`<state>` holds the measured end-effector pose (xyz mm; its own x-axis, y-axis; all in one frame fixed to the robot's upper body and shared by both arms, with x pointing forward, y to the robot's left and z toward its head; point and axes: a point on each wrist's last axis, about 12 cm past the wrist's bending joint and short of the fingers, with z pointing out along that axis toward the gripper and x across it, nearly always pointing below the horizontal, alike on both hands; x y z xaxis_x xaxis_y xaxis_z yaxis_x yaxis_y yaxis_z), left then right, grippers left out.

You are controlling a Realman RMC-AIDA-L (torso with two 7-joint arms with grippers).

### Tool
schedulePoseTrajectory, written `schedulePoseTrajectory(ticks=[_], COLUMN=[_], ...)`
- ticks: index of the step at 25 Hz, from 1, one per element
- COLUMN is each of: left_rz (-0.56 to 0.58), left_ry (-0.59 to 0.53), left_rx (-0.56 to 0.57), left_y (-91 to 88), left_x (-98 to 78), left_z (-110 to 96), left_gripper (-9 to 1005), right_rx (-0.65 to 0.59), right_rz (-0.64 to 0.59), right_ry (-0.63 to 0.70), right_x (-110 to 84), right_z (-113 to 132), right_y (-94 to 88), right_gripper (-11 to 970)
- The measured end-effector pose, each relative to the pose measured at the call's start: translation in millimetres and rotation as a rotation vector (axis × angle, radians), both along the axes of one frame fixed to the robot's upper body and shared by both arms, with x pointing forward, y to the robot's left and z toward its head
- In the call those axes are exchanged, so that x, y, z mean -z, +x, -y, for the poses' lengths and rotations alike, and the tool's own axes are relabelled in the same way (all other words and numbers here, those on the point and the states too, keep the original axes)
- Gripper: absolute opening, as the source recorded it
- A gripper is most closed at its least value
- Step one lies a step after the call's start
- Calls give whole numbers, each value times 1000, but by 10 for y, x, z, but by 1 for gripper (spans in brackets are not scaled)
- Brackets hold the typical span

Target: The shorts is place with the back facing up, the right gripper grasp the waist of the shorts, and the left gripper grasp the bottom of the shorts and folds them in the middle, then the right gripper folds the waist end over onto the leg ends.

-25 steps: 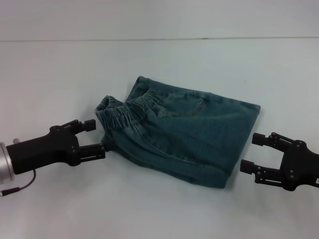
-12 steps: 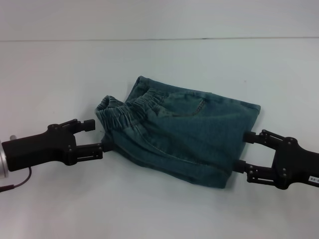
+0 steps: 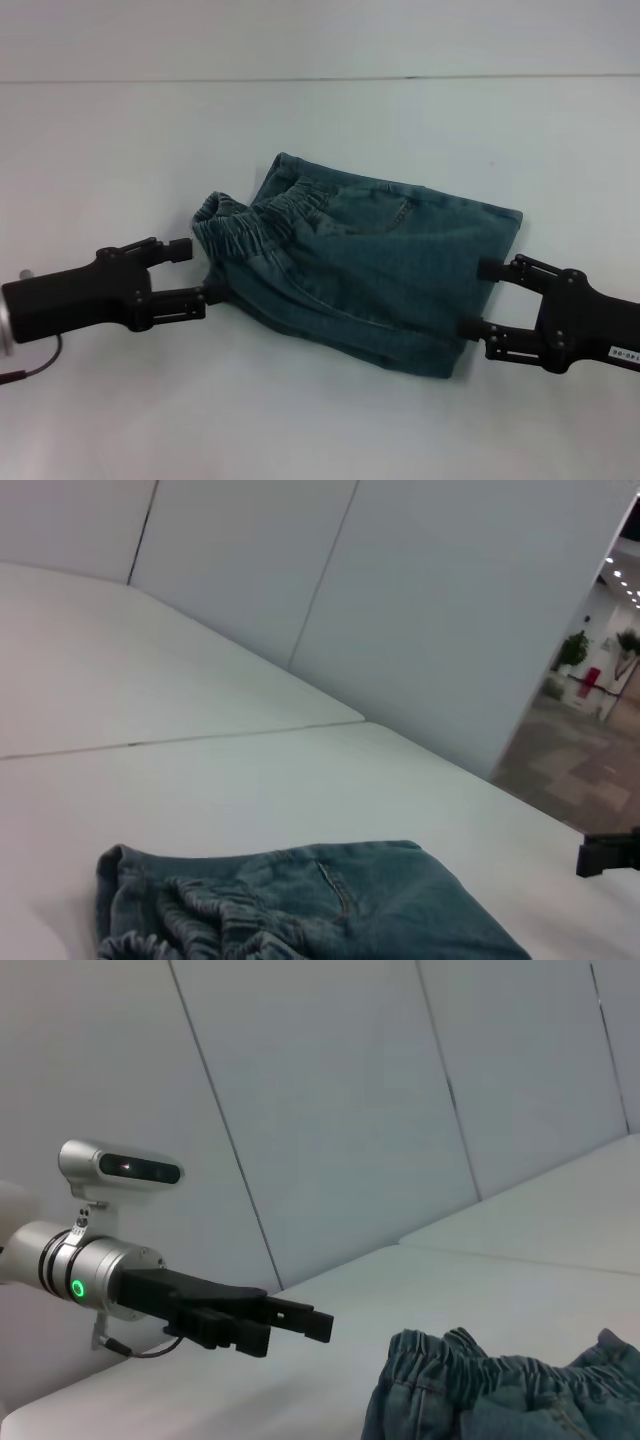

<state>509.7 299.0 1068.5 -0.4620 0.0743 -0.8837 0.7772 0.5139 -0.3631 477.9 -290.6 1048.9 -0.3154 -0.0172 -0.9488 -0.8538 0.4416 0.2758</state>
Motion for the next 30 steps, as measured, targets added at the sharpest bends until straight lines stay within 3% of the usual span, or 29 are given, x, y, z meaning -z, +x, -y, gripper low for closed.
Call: schedulePoseTrajectory(ticks=[7,30], left_rz=[15,24], left_ry=[-41,-138], left_rx=[-29,-51], left_y=[-64,1], left_x=[19,9], left_z=[-32,110], left_gripper=[934,934], right_rx=[0,-10], right_rz=[8,22], right_ry=[7,13], right_x=[-19,-49], right_z=[-9,-60], right_y=[21,80], right_gripper=[930,929])
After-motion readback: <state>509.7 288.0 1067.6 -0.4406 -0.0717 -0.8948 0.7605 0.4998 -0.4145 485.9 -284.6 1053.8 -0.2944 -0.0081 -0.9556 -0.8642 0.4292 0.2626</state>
